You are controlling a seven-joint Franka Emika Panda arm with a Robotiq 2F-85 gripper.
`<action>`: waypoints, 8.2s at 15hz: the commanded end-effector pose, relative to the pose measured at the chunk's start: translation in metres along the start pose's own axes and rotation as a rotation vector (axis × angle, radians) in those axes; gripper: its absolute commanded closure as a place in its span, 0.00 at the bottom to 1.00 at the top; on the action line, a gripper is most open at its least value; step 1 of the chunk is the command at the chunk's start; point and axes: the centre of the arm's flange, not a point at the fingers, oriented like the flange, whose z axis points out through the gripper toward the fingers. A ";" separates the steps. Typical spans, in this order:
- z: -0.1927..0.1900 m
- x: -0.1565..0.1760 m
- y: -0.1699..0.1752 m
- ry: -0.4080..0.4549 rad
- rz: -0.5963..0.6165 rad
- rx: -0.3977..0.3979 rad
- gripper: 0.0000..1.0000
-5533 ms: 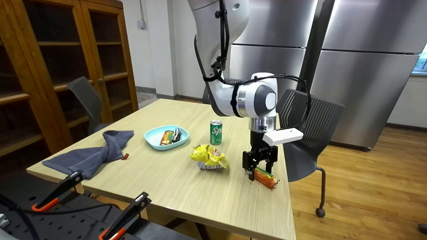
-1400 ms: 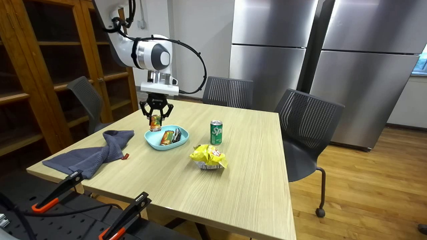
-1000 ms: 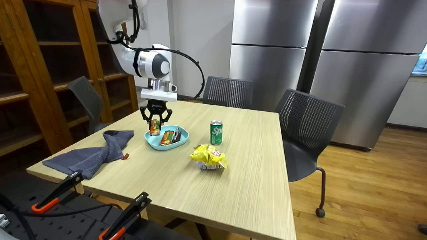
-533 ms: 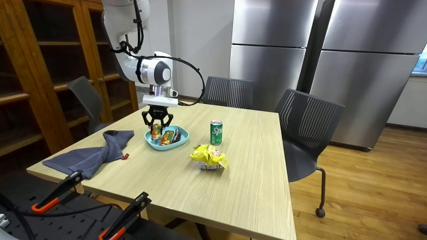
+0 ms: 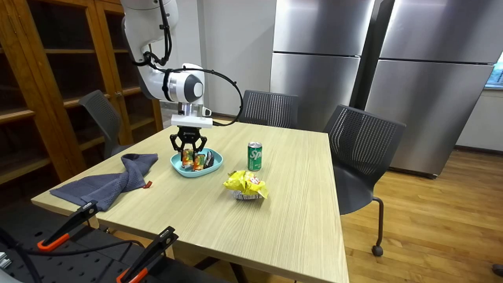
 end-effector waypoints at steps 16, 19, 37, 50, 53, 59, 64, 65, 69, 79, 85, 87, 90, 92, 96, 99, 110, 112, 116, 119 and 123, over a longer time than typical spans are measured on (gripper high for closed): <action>-0.048 -0.041 -0.049 -0.061 -0.170 -0.141 0.00; -0.049 -0.044 -0.064 -0.072 -0.213 -0.139 0.00; -0.010 -0.049 -0.164 -0.093 -0.561 -0.028 0.00; -0.002 -0.024 -0.167 -0.147 -0.698 0.085 0.00; 0.001 -0.031 -0.166 -0.130 -0.682 0.054 0.00; -0.002 -0.030 -0.156 -0.127 -0.680 0.038 0.00; -0.002 -0.030 -0.156 -0.126 -0.680 0.038 0.00; -0.002 -0.030 -0.156 -0.126 -0.680 0.038 0.00; -0.002 -0.028 -0.156 -0.120 -0.693 0.038 0.00; 0.004 -0.021 -0.182 0.013 -0.850 0.025 0.00; 0.005 -0.024 -0.210 0.042 -0.865 0.071 0.00; 0.006 -0.025 -0.211 0.024 -0.835 0.086 0.00; 0.008 -0.026 -0.211 0.009 -0.813 0.098 0.00; 0.007 -0.025 -0.212 0.006 -0.809 0.103 0.00; 0.006 -0.024 -0.213 0.002 -0.809 0.101 0.26; 0.005 -0.022 -0.213 0.000 -0.811 0.101 0.51; -0.025 -0.037 -0.218 -0.013 -0.700 0.075 0.99; -0.042 -0.044 -0.218 -0.012 -0.651 0.055 0.99; -0.071 -0.058 -0.215 -0.011 -0.546 0.033 0.99; -0.085 -0.070 -0.208 -0.018 -0.468 0.030 0.99; -0.099 -0.085 -0.188 -0.043 -0.381 0.040 0.99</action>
